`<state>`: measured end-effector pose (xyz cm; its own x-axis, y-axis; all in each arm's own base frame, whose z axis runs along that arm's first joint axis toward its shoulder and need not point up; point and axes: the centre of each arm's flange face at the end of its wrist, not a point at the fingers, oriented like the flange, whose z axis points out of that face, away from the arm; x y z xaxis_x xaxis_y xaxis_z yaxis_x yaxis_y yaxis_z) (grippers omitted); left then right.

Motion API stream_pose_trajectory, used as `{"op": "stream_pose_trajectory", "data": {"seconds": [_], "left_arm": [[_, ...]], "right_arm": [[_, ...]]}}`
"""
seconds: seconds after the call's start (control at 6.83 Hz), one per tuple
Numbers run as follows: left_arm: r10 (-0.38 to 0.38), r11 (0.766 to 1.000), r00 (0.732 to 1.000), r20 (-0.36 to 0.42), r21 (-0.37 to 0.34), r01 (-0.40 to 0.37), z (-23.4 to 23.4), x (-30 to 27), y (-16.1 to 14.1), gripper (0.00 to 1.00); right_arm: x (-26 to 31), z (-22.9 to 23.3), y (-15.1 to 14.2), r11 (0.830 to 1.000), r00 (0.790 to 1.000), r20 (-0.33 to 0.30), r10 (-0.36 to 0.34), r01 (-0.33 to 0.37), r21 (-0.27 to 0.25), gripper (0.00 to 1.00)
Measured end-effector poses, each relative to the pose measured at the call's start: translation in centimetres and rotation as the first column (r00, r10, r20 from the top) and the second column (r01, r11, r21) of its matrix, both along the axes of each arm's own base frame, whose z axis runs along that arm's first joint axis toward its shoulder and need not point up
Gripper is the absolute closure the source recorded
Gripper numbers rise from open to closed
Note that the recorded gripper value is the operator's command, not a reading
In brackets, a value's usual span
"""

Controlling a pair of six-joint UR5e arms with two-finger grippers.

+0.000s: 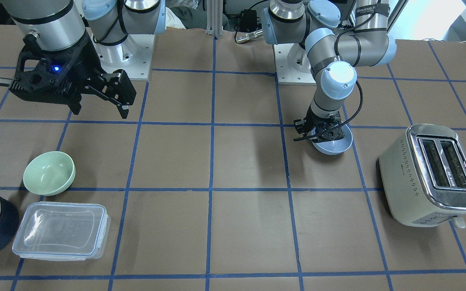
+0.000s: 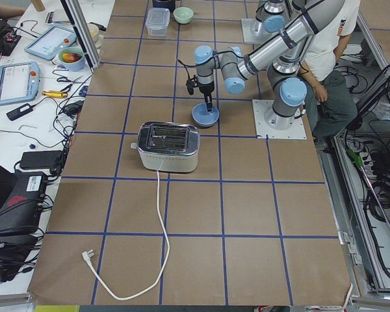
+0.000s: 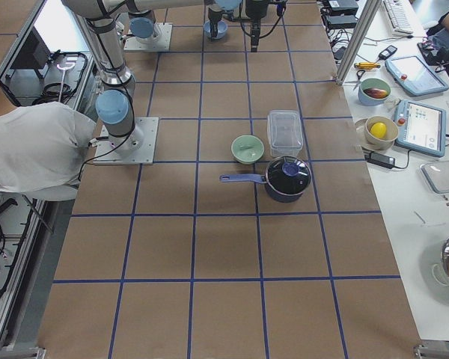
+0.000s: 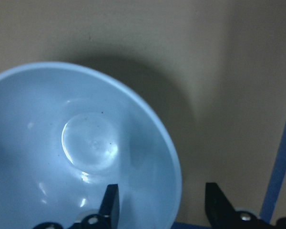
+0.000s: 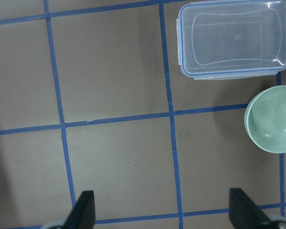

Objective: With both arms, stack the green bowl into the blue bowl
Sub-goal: 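Carry the light blue bowl with the left gripper toward the table center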

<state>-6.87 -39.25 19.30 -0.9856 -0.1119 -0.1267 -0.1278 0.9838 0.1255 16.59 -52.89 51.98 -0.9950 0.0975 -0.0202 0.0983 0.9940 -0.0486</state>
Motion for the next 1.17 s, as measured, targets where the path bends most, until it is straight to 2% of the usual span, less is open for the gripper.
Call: {"op": "stream_pose_trajectory", "data": {"seconds": [0.29,0.44,0.59,0.88,1.02,1.17], "left_arm": [[-0.028,0.997,0.999,0.038,-0.071,0.031,3.1,-0.8,-2.0,1.00],[-0.053,0.992,0.997,0.053,-0.108,0.059,5.1,-3.1,-3.7,1.00],[-0.060,0.987,0.998,0.021,-0.151,0.063,6.8,-7.5,-5.2,1.00],[-0.033,0.977,0.985,-0.170,-0.212,-0.004,9.3,-17.8,-8.9,1.00],[-0.014,0.974,0.970,-0.243,-0.224,-0.042,10.0,-22.3,-11.5,1.00],[-0.010,0.972,0.963,-0.270,-0.228,-0.054,10.0,-25.8,-13.8,1.00]], "right_arm": [[-0.1,0.1,0.0,1.000,1.000,0.000,-0.002,0.002,-0.002,0.00],[-0.1,0.2,0.0,1.000,1.000,0.000,-0.002,0.002,-0.003,0.00],[-0.1,0.2,0.0,1.000,1.000,0.000,-0.002,0.002,-0.003,0.00],[-0.1,0.0,0.0,1.000,1.000,0.000,-0.002,0.002,0.000,0.00],[-0.2,0.0,0.0,1.000,1.000,0.000,-0.003,0.003,0.001,0.00],[-0.2,-0.1,-0.1,1.000,1.000,0.000,-0.004,0.004,0.002,0.00]]}}
